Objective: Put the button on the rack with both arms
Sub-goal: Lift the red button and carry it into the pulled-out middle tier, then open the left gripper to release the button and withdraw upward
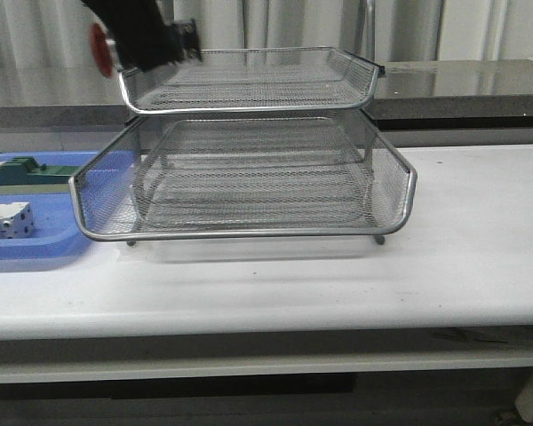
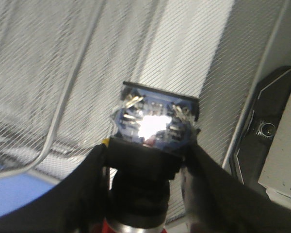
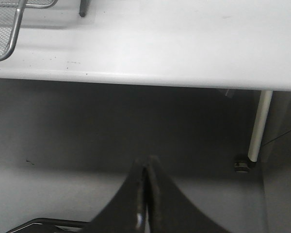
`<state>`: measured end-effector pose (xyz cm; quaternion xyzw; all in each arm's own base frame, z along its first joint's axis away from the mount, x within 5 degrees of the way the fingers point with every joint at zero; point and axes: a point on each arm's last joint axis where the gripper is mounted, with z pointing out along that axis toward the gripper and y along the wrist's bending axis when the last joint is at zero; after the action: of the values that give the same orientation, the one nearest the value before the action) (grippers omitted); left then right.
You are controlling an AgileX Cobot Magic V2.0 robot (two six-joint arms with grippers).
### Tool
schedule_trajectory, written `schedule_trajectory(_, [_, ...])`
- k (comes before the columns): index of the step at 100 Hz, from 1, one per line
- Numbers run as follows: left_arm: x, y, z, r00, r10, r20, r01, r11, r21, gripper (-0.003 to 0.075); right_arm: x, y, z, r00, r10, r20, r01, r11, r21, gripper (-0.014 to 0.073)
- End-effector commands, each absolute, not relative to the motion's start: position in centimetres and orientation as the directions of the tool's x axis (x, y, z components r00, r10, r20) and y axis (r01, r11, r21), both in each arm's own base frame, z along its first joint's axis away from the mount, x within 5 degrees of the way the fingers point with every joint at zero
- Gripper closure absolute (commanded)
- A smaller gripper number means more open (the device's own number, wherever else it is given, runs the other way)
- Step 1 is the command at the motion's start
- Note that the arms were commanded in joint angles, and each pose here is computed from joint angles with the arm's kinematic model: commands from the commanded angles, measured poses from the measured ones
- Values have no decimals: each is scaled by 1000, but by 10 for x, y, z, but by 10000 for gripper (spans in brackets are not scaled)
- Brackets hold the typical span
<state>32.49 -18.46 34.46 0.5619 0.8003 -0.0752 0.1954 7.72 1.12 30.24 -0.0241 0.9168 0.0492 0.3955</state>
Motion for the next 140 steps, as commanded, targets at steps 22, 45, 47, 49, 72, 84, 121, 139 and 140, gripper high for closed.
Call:
schedule_trajectory(22, [325,-236,320,-197,883,-426,957,267,110,741,81,11,314,-623,-4,-782,-86,994,63,662])
schedule_trajectory(45, [335,-245,302,-202,885,-419,957,268,106,740,81,11,314,-623,-4,-782,-86,994,63,662])
schedule_trajectory(47, [335,-245,302,-202,886,-418,957,268,106,740,81,11,314,-623,-4,-782,-86,994,63,662])
schedule_trajectory(49, [335,-245,302,-201,885,-420,957,269,108,740,81,11,314,-623,-4,-782,-86,994,63,662])
schedule_trajectory(72, [335,-245,302,-201,884,-423,956,270,110,616,81,11,314,-623,-4,-782,-86,994,63,662])
schedule_trajectory(84, [335,-245,302,-201,884,-423,956,270,110,416,81,11,314,-623,-4,-782,-86,994,63,662])
schedule_trajectory(121, [335,-245,304,-200,880,-430,955,274,117,253,81,11,314,-623,-4,-782,-86,994,63,662])
schedule_trajectory(139, [331,-241,323,-225,869,-441,948,300,106,255,81,11,314,-623,-4,-782,-86,994,63,662])
schedule_trajectory(140, [330,-241,325,-223,869,-442,948,298,107,258,81,11,314,-623,-4,-782,-86,994,63,662])
